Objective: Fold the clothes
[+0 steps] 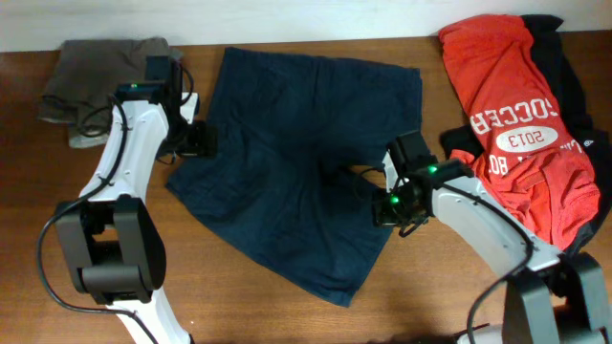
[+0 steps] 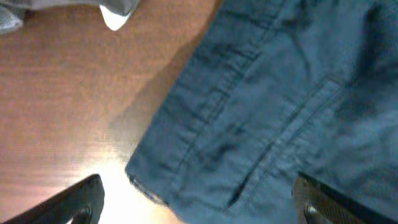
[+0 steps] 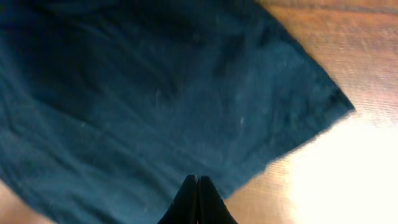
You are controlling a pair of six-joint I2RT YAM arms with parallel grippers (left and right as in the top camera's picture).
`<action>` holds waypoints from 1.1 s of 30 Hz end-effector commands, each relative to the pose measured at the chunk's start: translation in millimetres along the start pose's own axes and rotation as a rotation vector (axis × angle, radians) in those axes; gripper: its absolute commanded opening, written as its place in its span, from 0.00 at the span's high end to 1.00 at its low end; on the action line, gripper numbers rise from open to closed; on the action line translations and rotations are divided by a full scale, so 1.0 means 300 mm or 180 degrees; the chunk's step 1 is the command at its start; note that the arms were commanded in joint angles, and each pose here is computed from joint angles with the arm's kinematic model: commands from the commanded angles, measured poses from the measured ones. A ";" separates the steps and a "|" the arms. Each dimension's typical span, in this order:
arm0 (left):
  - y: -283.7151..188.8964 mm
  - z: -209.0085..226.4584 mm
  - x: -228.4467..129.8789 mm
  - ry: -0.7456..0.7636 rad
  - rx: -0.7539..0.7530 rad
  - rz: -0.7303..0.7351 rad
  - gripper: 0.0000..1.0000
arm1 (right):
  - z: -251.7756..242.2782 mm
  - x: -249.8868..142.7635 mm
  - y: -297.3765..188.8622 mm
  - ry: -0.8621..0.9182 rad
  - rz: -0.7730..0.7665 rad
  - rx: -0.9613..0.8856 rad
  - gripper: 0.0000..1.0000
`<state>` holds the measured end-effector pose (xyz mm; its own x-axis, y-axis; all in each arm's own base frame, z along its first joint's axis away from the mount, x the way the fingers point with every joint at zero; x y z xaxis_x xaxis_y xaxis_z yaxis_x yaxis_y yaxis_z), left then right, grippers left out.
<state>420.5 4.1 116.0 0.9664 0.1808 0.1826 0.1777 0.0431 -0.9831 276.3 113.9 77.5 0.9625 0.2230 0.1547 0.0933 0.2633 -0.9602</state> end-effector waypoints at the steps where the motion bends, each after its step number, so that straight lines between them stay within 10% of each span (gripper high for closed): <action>1: 0.025 0.017 -0.010 -0.0042 0.0078 -0.0008 0.05 | -0.005 0.009 0.041 -0.0099 0.0017 0.0000 0.96; 33: 0.027 0.017 -0.067 -0.0026 0.0055 0.0239 0.01 | -0.401 0.030 0.108 0.0645 -0.0012 -0.0137 0.96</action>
<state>406.9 6.2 105.9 0.9747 0.1832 0.1280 0.1193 0.0579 -0.9912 316.4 19.9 26.9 0.9925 -0.0135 0.1219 0.1218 0.2274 -0.9662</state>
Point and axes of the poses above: each gripper's point midway between its finger pads, its own y axis out along the fingers, its own z axis along the line the jaws close on, x = y × z, the point moved 3 cm from there along -y, back along the fingers, and after that the axes turned 13 degrees about -y, right-handed, at the moved point
